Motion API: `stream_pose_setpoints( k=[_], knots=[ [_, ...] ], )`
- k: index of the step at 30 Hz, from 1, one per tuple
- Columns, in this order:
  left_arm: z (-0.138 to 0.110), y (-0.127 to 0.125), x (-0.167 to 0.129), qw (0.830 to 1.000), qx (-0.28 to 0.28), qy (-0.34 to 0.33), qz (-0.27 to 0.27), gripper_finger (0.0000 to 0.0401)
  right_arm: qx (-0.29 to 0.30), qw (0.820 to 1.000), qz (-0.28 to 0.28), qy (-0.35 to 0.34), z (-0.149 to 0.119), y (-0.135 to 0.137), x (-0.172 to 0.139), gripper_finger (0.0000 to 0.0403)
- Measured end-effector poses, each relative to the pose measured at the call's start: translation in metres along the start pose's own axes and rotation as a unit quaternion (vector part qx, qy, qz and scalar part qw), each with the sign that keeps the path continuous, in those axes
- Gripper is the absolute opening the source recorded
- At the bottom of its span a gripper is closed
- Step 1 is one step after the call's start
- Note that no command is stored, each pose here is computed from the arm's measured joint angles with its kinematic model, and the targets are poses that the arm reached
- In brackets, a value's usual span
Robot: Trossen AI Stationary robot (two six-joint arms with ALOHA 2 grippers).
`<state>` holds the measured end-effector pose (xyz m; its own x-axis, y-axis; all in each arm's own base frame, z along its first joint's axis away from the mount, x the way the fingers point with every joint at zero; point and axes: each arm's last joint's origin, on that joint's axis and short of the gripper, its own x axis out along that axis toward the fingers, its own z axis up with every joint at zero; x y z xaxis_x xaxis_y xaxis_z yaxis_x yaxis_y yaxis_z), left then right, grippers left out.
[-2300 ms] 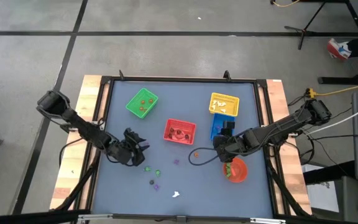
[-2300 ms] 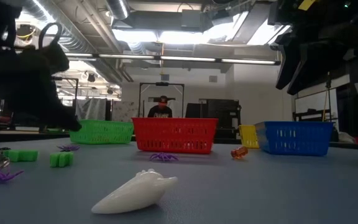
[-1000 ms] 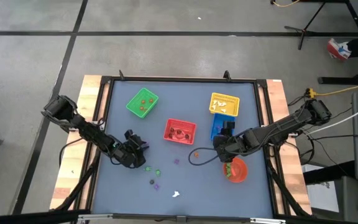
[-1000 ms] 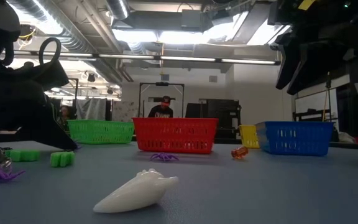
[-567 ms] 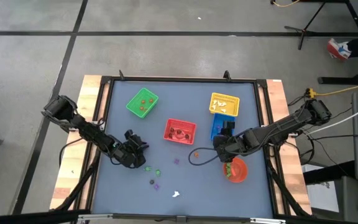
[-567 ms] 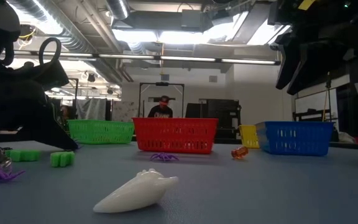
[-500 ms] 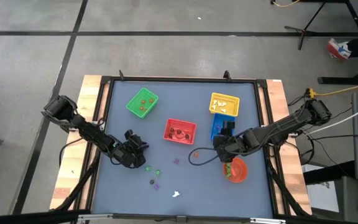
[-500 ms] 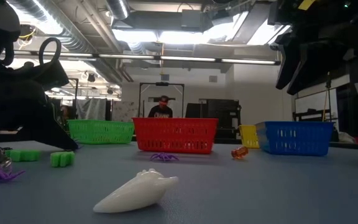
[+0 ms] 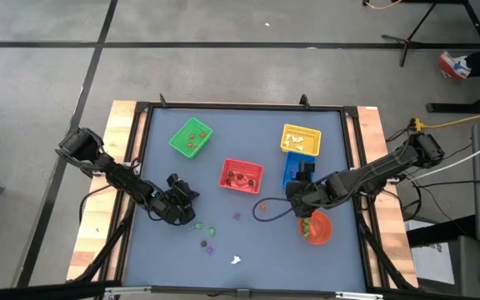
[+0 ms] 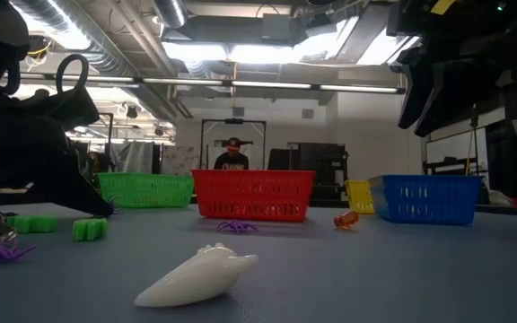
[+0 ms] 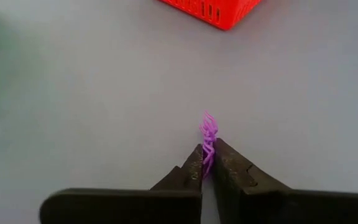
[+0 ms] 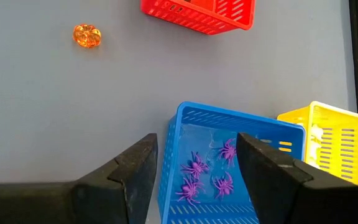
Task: Sort Halloween decoration
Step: Put the violet spider toy into the blue bin
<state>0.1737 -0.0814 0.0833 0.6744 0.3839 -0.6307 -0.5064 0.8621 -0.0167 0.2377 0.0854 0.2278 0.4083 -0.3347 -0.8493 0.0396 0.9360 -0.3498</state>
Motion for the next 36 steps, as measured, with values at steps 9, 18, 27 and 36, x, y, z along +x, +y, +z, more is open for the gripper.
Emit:
stream_pose_setpoints(
  k=[9,18,27,36],
  knots=[
    [0.003,-0.003,0.0,1.0,-0.014,-0.011,-0.014,0.0002,0.0,1.0,0.0,0.0,0.0,0.0,0.0,0.0218],
    [0.026,-0.024,-0.005,0.984,-0.096,-0.1,-0.114,0.0001,0.015,0.999,0.008,-0.027,0.006,0.002,0.0,0.0218],
    [0.093,-0.048,-0.011,0.954,-0.076,-0.245,-0.156,0.0001,0.05,0.994,0.029,-0.097,0.037,-0.005,-0.029,0.0218],
    [0.19,-0.084,0.015,0.938,0.037,-0.309,-0.151,0.0001,0.094,0.977,0.054,-0.182,0.076,-0.027,-0.091,0.0218]
  ],
)
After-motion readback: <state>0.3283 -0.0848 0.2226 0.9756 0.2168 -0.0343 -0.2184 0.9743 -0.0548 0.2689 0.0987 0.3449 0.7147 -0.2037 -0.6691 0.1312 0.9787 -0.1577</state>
